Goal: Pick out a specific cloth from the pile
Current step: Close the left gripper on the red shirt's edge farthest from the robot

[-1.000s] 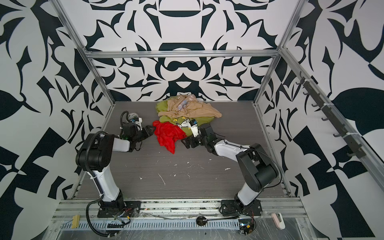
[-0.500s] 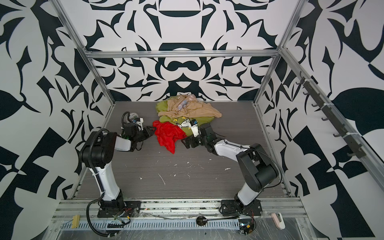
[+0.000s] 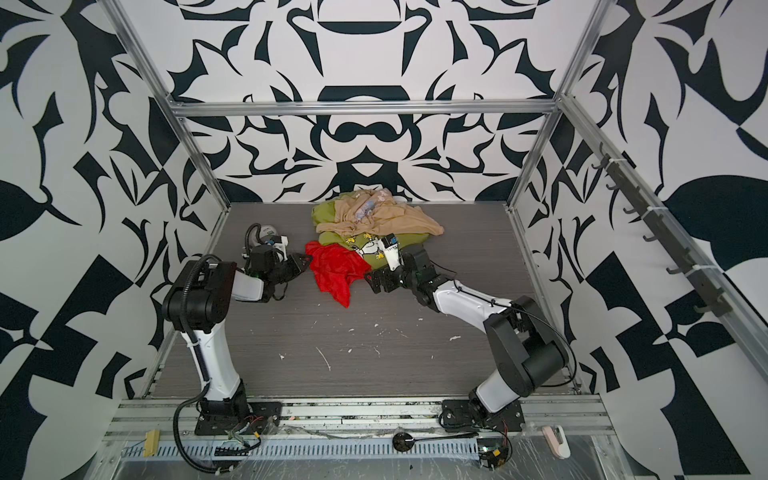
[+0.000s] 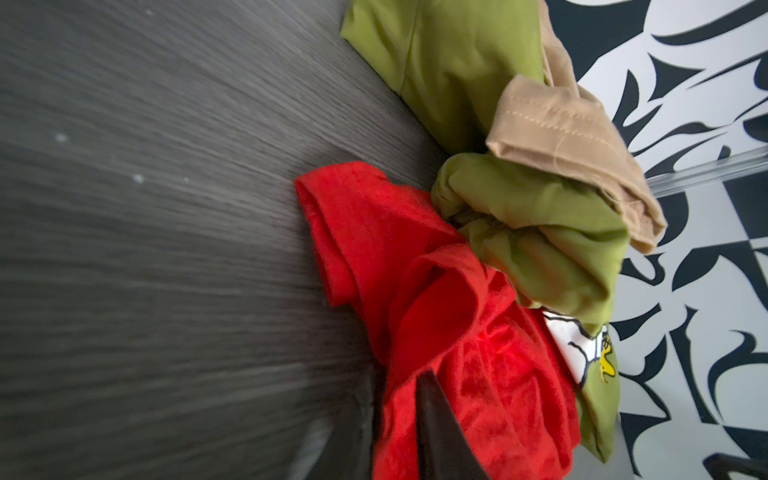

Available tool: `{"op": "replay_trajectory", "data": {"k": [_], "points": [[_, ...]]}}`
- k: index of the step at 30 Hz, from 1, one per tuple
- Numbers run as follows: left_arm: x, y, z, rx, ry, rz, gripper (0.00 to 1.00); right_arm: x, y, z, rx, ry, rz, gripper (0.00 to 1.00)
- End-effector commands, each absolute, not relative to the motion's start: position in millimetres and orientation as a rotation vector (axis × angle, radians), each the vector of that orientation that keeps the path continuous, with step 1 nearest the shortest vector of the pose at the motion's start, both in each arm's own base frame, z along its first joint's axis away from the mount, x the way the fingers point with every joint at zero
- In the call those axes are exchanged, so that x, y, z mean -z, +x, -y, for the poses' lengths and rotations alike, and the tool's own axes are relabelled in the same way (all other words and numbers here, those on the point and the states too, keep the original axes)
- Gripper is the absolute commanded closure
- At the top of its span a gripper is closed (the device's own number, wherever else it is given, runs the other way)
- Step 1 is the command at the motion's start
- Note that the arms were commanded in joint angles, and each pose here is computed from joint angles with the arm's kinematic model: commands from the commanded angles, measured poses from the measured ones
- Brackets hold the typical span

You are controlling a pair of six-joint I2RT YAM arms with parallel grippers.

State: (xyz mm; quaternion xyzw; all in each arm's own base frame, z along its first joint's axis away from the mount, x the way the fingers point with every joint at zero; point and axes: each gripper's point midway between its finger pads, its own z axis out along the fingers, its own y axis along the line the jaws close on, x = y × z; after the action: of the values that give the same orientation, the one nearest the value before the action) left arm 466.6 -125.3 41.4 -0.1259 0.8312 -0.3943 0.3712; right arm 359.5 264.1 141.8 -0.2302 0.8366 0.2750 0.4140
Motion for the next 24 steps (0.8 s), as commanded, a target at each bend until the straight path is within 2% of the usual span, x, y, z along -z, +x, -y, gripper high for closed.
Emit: {"op": "replay_trajectory", "data": {"k": [1, 6, 24], "points": [[-46, 474, 121, 0.986, -0.327, -2.118, 0.87, -170, 362, -262, -0.664, -0.566, -2.018, 0.01], [-47, 476, 120, 0.988, -0.331, -2.113, 1.0, -171, 361, -257, -0.651, -0.543, -2.019, 0.0], [-75, 472, 121, 1.033, -0.377, -2.058, 1.0, -174, 364, -254, -0.657, -0.471, -2.031, 0.0]]}}
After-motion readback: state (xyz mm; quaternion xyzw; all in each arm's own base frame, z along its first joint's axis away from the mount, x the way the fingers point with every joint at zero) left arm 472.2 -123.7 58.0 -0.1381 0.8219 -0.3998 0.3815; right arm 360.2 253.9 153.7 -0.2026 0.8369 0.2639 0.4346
